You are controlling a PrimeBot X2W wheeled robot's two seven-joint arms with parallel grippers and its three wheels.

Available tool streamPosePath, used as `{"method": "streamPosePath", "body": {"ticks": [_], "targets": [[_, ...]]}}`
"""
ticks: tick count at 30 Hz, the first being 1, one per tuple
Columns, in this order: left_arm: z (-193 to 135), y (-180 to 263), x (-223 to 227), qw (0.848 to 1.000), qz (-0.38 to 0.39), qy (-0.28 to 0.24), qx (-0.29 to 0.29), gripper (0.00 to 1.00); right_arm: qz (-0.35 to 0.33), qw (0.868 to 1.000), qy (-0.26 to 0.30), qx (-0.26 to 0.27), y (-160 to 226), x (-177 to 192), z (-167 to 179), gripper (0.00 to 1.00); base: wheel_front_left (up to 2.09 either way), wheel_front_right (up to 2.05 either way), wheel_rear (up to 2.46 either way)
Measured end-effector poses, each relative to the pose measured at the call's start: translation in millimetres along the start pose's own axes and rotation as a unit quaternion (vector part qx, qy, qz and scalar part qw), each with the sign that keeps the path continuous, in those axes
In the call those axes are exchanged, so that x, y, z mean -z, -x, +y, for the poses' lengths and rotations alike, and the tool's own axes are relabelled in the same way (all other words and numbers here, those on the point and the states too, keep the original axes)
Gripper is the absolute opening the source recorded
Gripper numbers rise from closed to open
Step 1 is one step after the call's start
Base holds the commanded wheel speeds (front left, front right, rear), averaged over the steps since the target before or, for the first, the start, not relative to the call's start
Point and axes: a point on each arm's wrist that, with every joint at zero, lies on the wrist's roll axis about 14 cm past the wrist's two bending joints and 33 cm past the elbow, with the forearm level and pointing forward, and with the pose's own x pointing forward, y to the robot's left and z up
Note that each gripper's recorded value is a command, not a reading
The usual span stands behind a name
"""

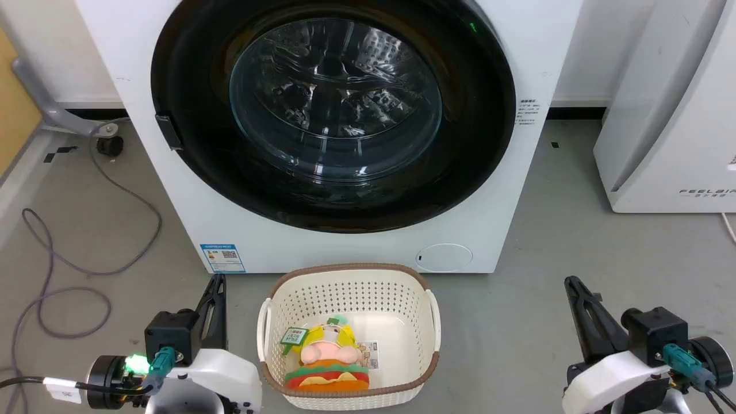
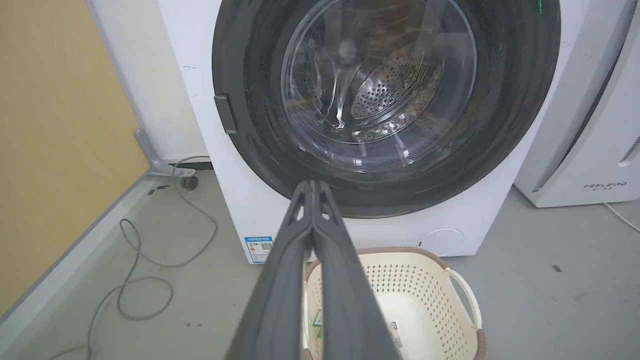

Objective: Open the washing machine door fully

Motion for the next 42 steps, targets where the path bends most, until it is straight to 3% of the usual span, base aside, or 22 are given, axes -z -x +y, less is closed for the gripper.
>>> {"method": "streamPosePath", "body": {"ticks": [28, 29, 40, 41, 42], "targets": [[0.0, 0.0, 0.1, 1.0, 0.0, 0.0, 0.0, 0.0, 0.0, 1.0, 0.0, 0.0, 0.0, 0.0, -0.1, 0.0, 0.0, 0.0, 0.0], [0.1, 0.0, 0.0, 1.0, 0.0, 0.0, 0.0, 1.0, 0.0, 1.0, 0.0, 0.0, 0.0, 0.0, 0.0, 1.0, 0.0, 0.0, 0.0], [-5.8, -0.2, 4.4, 1.0, 0.004, 0.002, 0.008, 1.0, 0.004, 1.0, -0.007, 0.0, 0.6, 4.6, -0.2, 1.0, 0.0, 0.0, 0.0], [-6.5, -0.1, 5.2, 1.0, 0.005, 0.003, 0.009, 1.0, 0.004, 1.0, -0.007, 0.0, 0.7, 5.1, -0.1, 0.76, 0.0, 0.0, 0.0], [-6.8, -0.2, 5.8, 1.0, 0.005, 0.004, 0.009, 1.0, 0.004, 1.0, -0.009, 0.001, 0.8, 5.4, -0.3, 0.0, 0.0, 0.0, 0.0]]}}
